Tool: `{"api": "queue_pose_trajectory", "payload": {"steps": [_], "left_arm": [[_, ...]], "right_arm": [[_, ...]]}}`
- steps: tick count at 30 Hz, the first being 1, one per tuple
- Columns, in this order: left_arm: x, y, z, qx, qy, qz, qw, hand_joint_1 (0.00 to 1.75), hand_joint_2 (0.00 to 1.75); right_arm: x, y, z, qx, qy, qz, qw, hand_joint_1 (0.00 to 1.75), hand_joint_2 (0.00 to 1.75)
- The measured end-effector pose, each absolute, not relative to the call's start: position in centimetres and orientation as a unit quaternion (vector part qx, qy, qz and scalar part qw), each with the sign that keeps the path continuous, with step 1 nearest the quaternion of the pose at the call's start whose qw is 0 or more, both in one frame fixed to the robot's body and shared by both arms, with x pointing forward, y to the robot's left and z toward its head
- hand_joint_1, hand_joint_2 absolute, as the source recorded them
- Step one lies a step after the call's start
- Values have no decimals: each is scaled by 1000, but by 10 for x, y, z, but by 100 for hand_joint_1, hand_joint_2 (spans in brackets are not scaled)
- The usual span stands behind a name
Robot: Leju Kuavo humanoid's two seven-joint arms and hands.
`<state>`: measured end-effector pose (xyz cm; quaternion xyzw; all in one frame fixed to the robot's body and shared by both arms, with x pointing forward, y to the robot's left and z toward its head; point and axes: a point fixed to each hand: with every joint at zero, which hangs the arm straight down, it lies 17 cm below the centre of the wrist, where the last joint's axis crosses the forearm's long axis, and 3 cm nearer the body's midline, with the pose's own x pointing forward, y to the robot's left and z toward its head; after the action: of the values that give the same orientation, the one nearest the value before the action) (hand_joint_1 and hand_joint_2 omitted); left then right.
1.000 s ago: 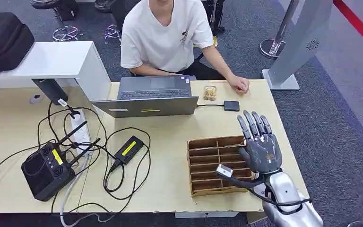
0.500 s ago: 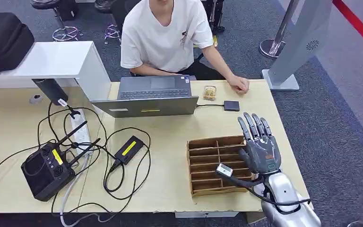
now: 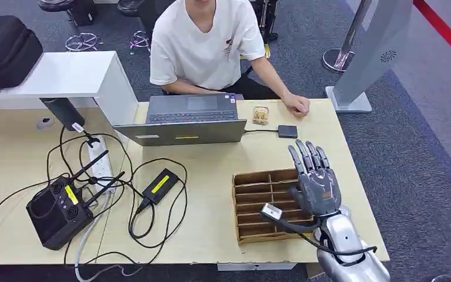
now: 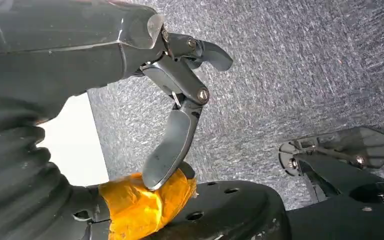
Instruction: Pass the card to the sensor for recognition and then transmit it.
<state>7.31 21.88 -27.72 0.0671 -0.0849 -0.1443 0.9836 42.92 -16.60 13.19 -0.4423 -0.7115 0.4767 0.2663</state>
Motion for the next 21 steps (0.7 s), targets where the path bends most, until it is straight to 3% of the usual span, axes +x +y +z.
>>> {"api": "queue_pose_trajectory", "payload": {"steps": [6, 7, 21], "left_arm": [[73, 219, -277, 67, -85, -146, 983, 0, 175], [73, 219, -277, 67, -85, -146, 983, 0, 175], [73, 218, -277, 66, -85, -145, 984, 0, 175]], "right_arm": [[428, -156, 134, -436, -717, 475, 265, 2, 175], [428, -155, 135, -435, -718, 474, 265, 175, 175], [427, -149, 131, -425, -720, 479, 267, 175, 175]]}}
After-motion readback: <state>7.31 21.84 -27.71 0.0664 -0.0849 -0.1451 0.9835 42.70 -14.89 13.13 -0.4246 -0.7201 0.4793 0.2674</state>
